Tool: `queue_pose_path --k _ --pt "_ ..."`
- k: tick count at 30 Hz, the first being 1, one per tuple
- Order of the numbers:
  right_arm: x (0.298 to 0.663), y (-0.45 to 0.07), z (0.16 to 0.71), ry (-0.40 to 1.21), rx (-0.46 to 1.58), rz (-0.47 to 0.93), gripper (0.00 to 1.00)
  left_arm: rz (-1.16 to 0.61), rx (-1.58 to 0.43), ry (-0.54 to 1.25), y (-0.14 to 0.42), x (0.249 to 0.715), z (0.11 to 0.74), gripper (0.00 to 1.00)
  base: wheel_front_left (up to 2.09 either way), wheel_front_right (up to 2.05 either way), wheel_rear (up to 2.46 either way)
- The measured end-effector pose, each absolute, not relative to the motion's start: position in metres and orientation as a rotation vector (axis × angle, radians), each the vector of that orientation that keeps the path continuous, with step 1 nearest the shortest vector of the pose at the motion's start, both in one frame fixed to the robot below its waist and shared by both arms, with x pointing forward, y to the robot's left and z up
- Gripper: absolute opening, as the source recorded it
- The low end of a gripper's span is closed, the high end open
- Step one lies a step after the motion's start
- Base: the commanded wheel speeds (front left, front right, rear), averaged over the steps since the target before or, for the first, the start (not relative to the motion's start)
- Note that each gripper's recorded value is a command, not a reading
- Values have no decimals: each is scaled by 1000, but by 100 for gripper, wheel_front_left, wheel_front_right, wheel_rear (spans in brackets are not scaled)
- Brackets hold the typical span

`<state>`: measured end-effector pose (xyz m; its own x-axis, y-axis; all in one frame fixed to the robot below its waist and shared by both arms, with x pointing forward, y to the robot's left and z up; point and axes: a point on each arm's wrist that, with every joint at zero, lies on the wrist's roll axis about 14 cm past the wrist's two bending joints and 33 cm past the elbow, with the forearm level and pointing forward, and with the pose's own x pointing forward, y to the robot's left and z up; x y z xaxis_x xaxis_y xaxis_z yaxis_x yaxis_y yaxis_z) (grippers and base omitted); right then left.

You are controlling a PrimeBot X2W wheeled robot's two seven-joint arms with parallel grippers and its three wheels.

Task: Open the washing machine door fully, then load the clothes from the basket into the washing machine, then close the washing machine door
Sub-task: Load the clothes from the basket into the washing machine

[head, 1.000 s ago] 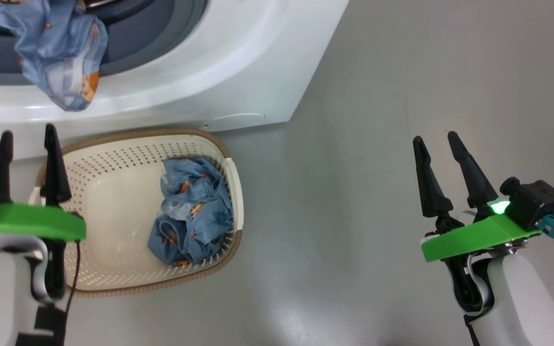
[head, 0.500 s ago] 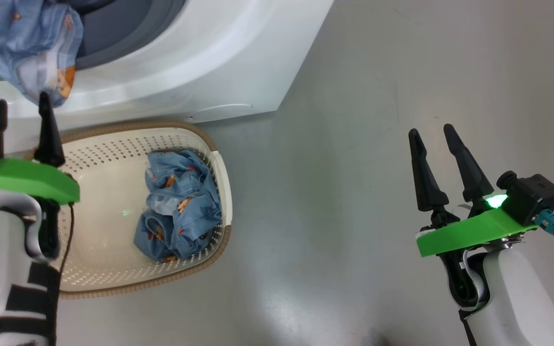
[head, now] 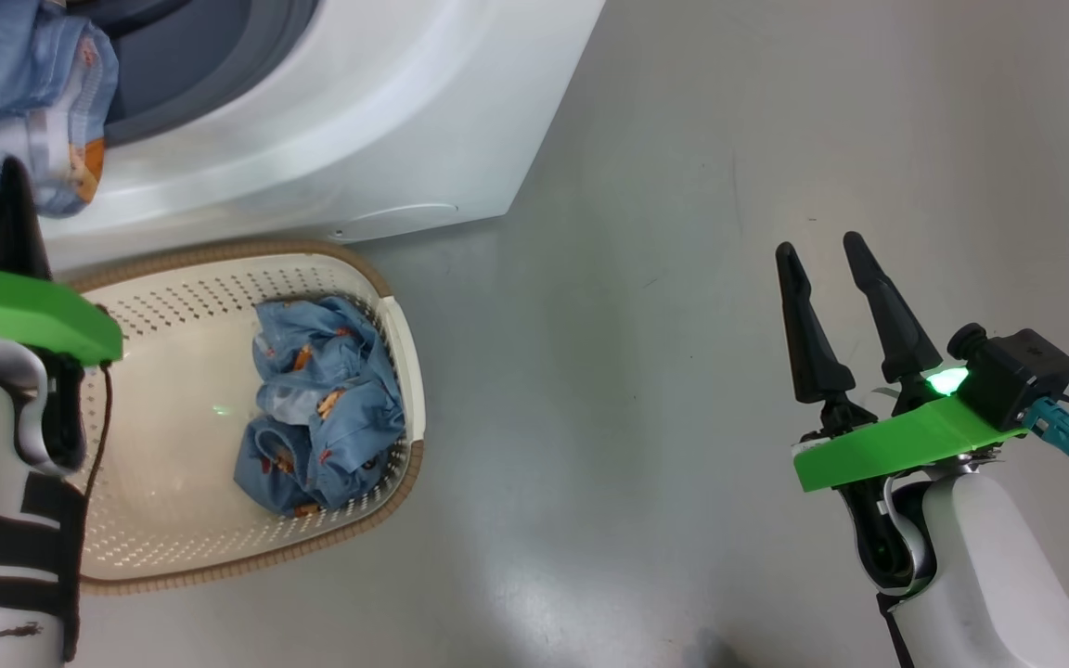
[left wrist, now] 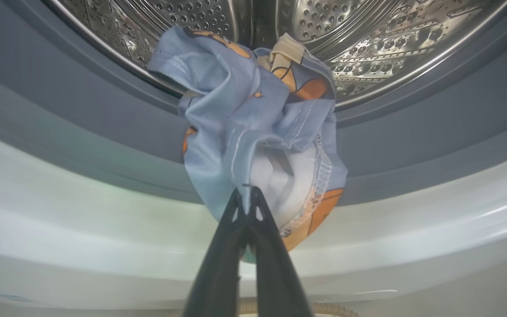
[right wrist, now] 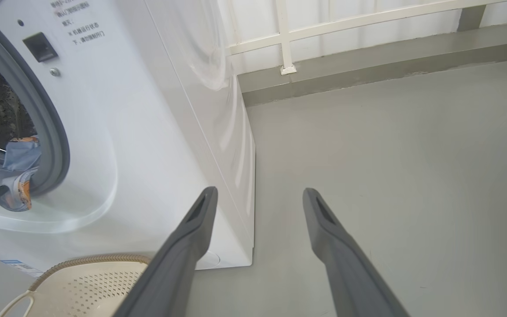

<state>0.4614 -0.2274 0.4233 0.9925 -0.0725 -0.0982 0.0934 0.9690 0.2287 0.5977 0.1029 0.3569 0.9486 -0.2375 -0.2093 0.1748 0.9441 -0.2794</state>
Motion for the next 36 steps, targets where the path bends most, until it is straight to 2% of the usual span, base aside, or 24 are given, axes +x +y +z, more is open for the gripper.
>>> queue_pose_path --k 9,20,27,36 --pt "462 -224 421 94 251 -81 100 -280 -249 103 88 627 406 0 0 0 0" --pt "456 -218 420 107 290 -70 100 -312 -167 94 79 682 431 0 0 0 0" --pt "450 -227 417 120 287 -94 100 -273 -220 -135 85 727 512 0 0 0 0" --pt "445 -234 413 134 278 -117 100 -315 -85 97 66 715 425 0 0 0 0"
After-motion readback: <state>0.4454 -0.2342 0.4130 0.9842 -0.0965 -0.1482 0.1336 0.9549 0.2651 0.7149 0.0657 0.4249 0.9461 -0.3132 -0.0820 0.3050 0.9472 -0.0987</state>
